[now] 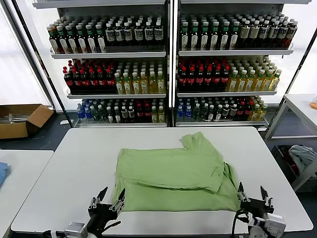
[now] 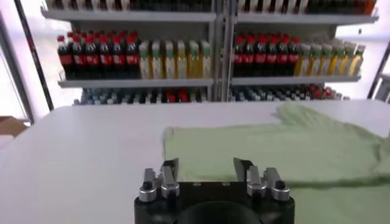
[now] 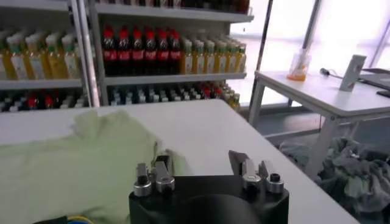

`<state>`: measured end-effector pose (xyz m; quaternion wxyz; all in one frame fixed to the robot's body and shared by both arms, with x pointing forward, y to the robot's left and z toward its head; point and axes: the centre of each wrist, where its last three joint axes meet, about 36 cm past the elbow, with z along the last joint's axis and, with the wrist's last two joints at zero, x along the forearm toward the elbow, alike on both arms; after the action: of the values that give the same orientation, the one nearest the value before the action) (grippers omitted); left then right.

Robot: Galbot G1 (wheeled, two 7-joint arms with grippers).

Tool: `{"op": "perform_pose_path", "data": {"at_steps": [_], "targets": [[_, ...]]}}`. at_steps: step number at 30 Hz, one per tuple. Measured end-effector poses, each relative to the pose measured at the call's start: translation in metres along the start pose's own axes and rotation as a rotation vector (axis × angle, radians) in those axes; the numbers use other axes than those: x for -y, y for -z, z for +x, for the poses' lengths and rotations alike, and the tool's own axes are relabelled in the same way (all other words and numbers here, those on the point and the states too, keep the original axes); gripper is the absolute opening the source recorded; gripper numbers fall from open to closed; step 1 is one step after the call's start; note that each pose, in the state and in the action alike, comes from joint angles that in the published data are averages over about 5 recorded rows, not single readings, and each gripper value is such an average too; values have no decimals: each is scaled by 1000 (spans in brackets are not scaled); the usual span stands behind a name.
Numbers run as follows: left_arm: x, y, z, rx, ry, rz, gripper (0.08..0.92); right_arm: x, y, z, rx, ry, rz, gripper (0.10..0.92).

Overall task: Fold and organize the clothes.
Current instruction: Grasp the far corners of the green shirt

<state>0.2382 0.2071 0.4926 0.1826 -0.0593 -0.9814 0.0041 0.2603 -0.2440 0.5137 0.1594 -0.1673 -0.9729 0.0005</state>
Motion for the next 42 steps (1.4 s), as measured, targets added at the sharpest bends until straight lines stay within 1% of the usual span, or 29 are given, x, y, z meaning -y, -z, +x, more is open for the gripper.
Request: {"op": "perform_pose_path", "data": {"at_steps": [2,5,10,14,21,29,35,42], "targets": [[-2,7,1,34,2,0,737,4,6,-5,19,3,-13,811],[-8,15,1,72,3,-6,800,8,12,-13,45,18,-23,821],[-19,24,-1,115,3,-26,822,14,21,-29,84,76,-8,823],[-28,29,-7,130,-5,-44,823,17,28,-43,113,139,29,823],[-40,30,-27,132,-35,-73,823,20,35,-67,152,241,129,823],[-54,31,-68,125,-68,-80,823,22,38,-96,149,304,204,823],[-65,35,-104,103,-92,-92,823,23,36,-123,116,325,205,823],[-84,40,-151,60,-110,-130,823,17,32,-164,60,366,167,823]]}}
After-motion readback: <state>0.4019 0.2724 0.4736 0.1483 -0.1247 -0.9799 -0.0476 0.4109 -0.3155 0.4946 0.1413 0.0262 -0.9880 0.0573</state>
